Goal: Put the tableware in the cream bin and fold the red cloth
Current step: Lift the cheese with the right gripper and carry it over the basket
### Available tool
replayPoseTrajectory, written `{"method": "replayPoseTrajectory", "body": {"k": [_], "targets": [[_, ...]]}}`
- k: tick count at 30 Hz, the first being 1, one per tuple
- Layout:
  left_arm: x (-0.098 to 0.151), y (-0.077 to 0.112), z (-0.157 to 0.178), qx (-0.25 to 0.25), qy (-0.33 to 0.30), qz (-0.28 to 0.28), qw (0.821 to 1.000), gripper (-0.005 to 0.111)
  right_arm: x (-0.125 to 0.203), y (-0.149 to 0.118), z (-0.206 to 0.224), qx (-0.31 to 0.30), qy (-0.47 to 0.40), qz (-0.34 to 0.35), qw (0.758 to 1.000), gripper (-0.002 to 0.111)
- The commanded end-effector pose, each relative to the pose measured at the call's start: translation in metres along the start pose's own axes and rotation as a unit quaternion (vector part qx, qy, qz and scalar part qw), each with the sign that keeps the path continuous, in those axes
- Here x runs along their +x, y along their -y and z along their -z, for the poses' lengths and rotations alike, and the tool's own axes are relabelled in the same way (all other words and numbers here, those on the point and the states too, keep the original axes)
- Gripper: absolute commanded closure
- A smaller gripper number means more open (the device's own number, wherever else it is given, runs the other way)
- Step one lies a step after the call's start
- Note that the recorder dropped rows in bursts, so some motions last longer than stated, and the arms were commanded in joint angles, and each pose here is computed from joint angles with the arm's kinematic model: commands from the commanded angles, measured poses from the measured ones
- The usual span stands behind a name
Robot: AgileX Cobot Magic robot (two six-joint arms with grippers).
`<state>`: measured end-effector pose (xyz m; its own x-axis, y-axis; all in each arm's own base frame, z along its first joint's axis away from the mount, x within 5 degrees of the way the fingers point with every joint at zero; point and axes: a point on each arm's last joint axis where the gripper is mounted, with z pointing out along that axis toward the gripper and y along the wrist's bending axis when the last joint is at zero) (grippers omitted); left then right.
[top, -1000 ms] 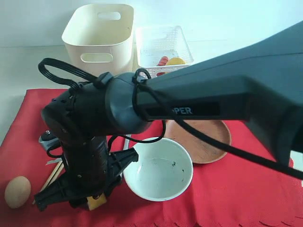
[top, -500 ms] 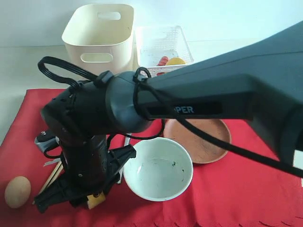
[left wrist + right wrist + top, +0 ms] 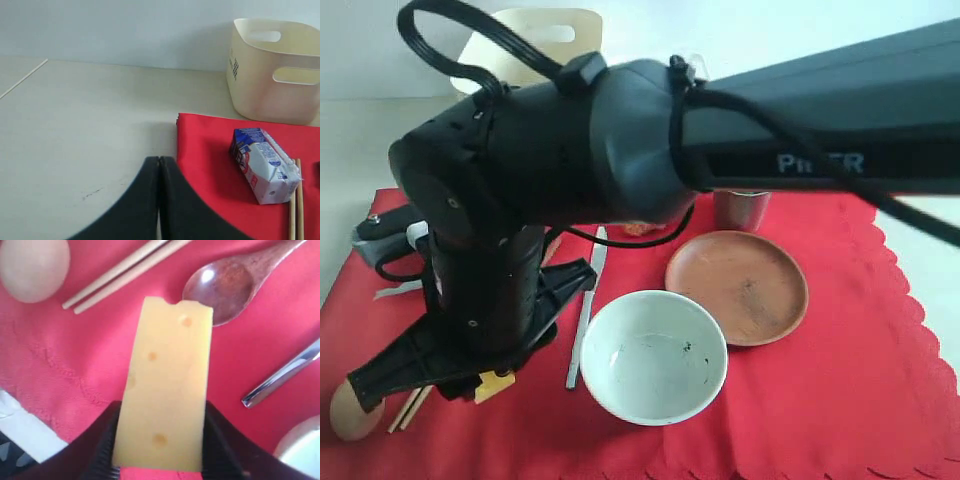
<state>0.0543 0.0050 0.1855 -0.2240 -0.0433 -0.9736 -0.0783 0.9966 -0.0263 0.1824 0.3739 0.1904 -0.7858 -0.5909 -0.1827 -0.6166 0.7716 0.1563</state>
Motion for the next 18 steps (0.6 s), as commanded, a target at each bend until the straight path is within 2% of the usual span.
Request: {"method": "replayPoseTrajectory", "body": {"k": [1,8,18], "targets": [[0.0,0.0,0.0,0.0,0.003,0.001,1.0,0.107,0.0,-0.002,0.026,-0.011,0.031,0.014,0.999,0.108],[0.0,0.0,0.0,0.0,0.003,0.001,1.0,0.107,0.001,0.0,0.07,-0.013,0.086,0.031,0.996,0.108],[0.0,0.0,0.0,0.0,0.003,0.001,1.0,0.107,-0.009,0.003,0.138,0.015,0.19,0.066,0.979,0.108]]}}
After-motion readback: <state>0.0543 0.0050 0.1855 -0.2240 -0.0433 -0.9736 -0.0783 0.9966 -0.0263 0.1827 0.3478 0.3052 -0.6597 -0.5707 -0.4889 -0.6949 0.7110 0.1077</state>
